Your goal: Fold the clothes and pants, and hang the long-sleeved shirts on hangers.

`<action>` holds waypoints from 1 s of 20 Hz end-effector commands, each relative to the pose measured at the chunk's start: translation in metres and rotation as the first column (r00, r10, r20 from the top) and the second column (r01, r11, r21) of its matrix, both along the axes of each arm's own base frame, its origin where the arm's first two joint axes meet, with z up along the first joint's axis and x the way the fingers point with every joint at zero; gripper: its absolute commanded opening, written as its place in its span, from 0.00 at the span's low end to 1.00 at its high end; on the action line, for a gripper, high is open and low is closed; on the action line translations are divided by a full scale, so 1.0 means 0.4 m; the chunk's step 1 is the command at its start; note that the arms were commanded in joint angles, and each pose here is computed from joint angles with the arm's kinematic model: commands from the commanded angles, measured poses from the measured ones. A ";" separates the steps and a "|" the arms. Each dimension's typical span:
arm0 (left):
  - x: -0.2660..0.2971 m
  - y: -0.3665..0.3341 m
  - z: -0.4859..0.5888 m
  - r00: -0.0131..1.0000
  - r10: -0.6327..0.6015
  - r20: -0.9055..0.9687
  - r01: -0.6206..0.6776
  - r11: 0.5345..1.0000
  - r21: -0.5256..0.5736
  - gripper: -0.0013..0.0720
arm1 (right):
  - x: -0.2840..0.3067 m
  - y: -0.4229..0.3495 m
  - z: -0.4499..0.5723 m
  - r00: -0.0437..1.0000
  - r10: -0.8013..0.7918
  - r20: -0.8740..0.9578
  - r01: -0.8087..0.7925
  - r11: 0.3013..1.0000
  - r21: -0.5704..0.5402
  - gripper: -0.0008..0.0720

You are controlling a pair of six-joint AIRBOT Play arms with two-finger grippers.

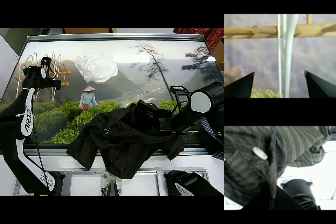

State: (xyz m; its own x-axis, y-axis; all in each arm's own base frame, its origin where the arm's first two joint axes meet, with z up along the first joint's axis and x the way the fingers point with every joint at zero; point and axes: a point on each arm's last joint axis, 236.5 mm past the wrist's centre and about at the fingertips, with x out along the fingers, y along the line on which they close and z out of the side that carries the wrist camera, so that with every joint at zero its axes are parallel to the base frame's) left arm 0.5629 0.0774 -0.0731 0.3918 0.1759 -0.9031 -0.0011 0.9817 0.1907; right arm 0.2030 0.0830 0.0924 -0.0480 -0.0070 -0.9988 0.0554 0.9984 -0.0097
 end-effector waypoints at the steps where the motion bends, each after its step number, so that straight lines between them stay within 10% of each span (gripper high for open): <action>1: -0.004 0.007 -0.086 0.998 0.003 -0.061 -0.003 1.000 0.002 0.94 | 0.000 0.000 0.000 1.000 -0.001 -0.002 0.001 1.000 0.000 0.03; 9: -0.027 -0.008 -0.139 0.996 -0.008 -0.086 0.008 1.000 -0.004 0.94 | -0.001 -0.001 0.000 1.000 -0.001 -0.002 0.001 1.000 -0.001 0.03; 15: -0.021 -0.007 -0.110 0.998 0.005 -0.064 -0.005 1.000 -0.007 0.03 | -0.001 0.000 0.000 1.000 -0.001 -0.002 0.001 1.000 0.000 0.03; 20: -0.011 -0.004 -0.041 1.000 0.006 -0.019 -0.006 1.000 -0.002 0.03 | -0.001 0.000 0.000 1.000 -0.001 -0.002 0.001 1.000 0.000 0.03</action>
